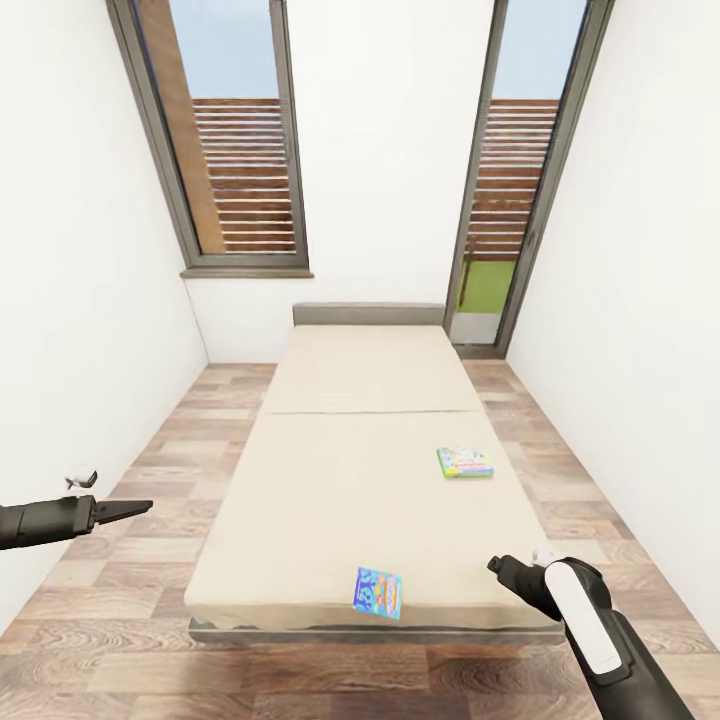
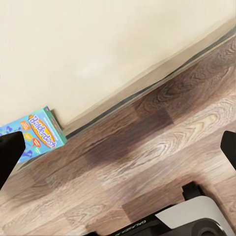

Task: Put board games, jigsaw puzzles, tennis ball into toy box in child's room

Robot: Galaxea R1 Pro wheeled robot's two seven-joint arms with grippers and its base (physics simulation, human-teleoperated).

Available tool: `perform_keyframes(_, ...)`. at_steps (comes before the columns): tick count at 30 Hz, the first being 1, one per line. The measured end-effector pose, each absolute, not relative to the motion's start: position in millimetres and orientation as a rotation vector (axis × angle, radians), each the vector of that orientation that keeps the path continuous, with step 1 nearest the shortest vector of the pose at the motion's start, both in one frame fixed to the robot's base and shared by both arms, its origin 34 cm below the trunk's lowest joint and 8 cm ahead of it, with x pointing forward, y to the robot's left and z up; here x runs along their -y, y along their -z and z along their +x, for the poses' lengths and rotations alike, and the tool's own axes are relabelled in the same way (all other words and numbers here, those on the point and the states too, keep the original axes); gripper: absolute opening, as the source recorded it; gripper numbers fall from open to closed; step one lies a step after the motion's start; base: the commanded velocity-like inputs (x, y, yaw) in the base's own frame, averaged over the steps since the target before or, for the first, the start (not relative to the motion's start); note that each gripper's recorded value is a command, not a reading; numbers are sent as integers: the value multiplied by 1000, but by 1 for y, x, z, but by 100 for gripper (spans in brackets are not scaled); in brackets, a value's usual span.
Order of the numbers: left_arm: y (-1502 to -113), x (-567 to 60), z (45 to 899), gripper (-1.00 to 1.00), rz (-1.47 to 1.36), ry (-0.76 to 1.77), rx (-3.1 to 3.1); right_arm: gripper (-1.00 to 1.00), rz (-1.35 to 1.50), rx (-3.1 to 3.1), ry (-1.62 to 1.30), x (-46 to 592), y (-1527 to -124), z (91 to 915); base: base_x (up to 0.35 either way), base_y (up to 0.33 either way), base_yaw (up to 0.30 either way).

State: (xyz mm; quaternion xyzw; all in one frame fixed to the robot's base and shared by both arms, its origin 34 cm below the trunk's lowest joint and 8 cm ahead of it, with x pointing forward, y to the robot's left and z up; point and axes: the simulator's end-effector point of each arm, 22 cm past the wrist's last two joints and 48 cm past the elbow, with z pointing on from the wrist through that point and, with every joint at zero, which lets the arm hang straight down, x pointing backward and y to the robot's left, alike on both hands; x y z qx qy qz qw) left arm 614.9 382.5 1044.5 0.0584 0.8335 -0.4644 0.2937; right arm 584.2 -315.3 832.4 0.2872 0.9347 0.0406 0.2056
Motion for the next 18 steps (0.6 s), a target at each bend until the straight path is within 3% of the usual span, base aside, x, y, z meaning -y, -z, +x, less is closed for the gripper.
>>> perform_keyframes(18, -1059, -382, 614, 100, 174, 1227, -2194, 100, 795, -2583, -123, 315, -844, 587, -42, 0, 0)
